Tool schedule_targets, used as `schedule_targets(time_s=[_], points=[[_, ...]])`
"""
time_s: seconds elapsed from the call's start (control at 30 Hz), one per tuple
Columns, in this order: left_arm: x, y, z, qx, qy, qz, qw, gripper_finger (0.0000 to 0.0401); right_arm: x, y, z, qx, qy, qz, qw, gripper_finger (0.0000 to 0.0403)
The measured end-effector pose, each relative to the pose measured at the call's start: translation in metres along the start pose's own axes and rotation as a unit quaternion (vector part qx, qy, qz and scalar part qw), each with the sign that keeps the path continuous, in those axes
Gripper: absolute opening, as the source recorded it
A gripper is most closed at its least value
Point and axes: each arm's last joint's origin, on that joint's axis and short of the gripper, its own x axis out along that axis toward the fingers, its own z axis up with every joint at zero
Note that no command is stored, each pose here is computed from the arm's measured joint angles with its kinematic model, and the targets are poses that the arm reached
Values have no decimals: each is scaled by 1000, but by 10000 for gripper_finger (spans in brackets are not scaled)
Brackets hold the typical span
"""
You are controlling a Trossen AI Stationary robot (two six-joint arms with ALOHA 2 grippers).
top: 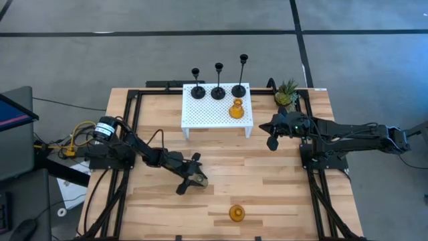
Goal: Pick & Place candle stick holders
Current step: Put the clear candle holder on the shelf
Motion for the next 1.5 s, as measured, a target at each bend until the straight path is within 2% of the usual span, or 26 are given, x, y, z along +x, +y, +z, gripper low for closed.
schedule_targets(time_s=[0.13, 0.23, 0.5, 0.6, 0.73, 0.93, 1.13, 1.5], points=[[0, 1, 1, 1, -5, 1, 1000, 126, 0, 0, 0, 0, 0, 0, 1000, 0], [-1, 3, 1, -3, -5, 4, 1000, 126, 0, 0, 0, 0, 0, 0, 1000, 0], [-4, 11, 5, -72, -4, 43, 997, 144, 0, 0, 0, 0, 0, 0, 1000, 0], [-9, 10, 11, -76, -5, 56, 996, 128, 0, 0, 0, -1, 1, 0, 1000, 0], [-20, 10, 27, -89, -20, 87, 992, 127, 0, 0, 0, -3, 1, 0, 1000, 0], [-41, 9, 49, -106, -38, 152, 982, 127, 0, 0, 0, -13, 1, 0, 1000, 0], [-61, 13, 71, -103, -91, 222, 965, 127, 0, 0, 0, -13, 2, -1, 1000, 0], [-86, 38, 92, -108, -155, 294, 937, 128, 0, 0, 0, -15, 2, -1, 1000, 0]])
